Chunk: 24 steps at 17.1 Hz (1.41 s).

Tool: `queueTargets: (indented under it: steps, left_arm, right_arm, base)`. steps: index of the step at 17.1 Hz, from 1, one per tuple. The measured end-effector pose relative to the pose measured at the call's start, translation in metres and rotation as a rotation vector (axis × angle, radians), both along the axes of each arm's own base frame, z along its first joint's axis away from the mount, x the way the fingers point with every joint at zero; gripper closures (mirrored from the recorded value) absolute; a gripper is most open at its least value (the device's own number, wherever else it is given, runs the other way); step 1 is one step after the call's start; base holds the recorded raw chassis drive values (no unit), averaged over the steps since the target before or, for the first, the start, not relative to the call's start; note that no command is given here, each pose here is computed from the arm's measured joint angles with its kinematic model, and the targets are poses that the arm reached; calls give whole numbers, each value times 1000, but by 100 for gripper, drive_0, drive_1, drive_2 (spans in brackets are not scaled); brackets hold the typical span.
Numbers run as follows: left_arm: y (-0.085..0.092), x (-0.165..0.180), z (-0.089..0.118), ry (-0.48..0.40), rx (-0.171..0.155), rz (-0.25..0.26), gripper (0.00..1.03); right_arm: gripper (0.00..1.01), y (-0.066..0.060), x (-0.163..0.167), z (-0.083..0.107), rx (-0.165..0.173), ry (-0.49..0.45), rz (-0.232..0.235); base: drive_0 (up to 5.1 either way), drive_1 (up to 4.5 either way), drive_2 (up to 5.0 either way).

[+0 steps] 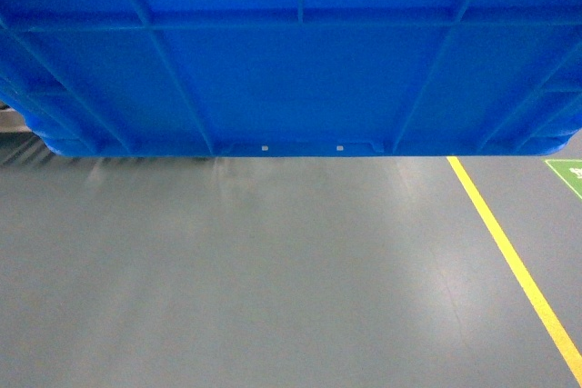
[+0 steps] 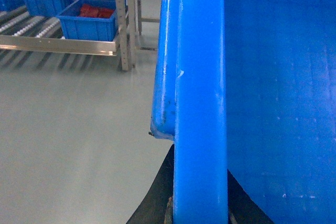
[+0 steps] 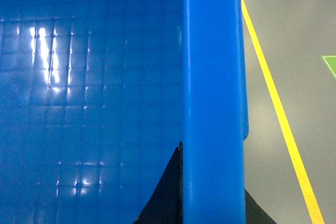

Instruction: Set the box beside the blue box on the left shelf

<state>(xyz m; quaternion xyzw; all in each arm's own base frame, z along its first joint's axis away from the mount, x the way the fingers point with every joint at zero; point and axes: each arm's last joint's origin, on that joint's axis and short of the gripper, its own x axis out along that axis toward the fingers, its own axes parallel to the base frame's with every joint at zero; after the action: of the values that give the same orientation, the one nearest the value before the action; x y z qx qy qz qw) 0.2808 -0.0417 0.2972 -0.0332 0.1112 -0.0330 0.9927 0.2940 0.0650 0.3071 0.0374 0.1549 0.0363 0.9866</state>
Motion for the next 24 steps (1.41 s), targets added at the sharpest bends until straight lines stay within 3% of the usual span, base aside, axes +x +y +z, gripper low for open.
queueTargets:
  steps: [24]
  left_arm:
    - [0, 0, 0, 0, 1, 1, 97]
  right_arm:
    - [94, 0, 0, -1, 0, 2, 0]
  base:
    - [1, 419, -417]
